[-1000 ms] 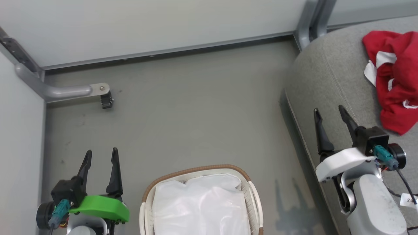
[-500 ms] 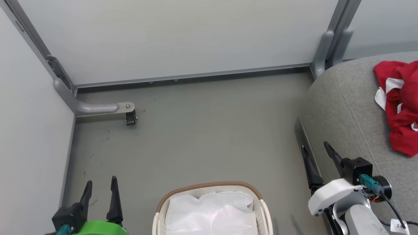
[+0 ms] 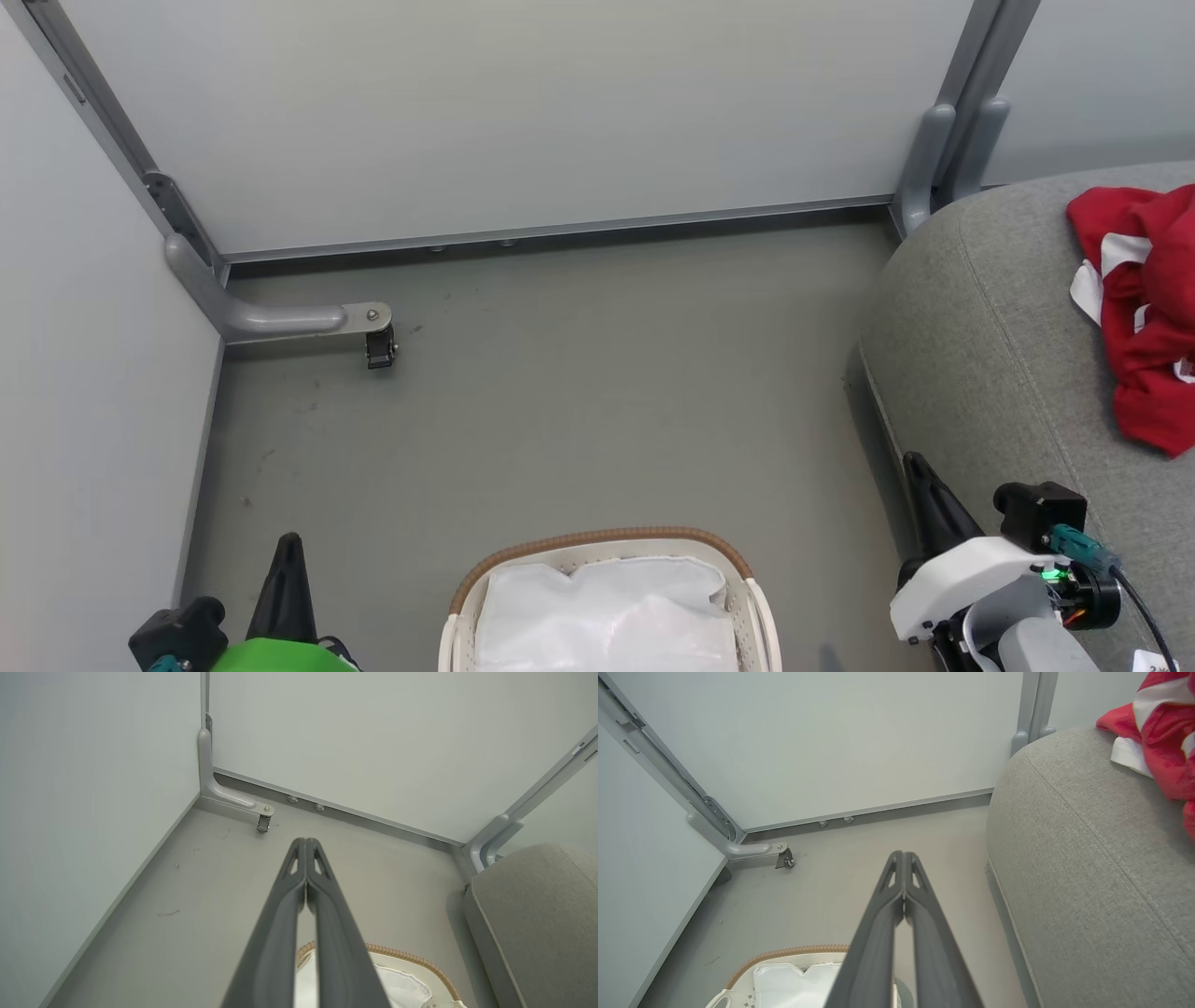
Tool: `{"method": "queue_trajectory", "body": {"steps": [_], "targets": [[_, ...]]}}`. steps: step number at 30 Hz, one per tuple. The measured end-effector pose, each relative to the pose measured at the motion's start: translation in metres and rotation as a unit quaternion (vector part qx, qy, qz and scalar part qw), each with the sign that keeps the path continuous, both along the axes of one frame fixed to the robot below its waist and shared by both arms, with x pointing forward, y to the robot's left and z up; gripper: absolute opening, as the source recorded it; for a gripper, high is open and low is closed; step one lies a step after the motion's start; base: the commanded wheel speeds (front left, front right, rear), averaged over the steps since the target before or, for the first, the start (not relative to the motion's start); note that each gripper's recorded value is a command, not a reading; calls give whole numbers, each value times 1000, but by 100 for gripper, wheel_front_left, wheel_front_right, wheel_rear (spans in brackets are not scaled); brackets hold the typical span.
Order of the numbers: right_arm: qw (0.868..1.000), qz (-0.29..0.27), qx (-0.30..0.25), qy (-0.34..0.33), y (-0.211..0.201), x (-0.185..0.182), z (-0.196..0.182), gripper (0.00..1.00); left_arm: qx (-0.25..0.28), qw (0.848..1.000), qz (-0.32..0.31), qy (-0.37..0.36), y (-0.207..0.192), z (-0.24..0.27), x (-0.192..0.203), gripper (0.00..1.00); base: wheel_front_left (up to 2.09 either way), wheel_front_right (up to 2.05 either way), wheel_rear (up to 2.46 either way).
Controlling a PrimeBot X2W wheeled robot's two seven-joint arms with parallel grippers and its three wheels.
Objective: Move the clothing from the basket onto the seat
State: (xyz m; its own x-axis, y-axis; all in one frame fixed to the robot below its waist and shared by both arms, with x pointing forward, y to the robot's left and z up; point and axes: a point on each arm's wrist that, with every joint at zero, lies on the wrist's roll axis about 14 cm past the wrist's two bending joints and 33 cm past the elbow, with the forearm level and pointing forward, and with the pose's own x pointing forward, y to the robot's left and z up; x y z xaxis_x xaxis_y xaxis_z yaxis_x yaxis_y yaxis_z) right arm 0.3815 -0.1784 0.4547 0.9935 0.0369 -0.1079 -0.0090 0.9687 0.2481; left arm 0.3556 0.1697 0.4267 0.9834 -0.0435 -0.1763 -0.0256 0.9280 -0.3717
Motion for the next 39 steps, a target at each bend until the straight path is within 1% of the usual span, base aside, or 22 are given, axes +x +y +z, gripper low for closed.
{"method": "queue_trajectory", "body": {"steps": [8, 18, 28, 39], "targets": [[997, -22, 69, -1, -5, 2, 5, 0, -61, 998, 25, 6, 6, 2, 1, 0, 0, 0, 0], [988, -44, 150, 1, -11, 2, 8, 0, -132, 990, 49, 8, 11, 7, 5, 0, 0, 0, 0], [973, -58, 222, 2, -14, 3, 12, 0, -196, 978, 66, 5, 15, 14, 9, 0, 0, 0, 0], [953, -69, 294, 0, -17, 4, 16, 0, -259, 963, 77, 0, 18, 21, 14, 0, 0, 0, 0]]}}
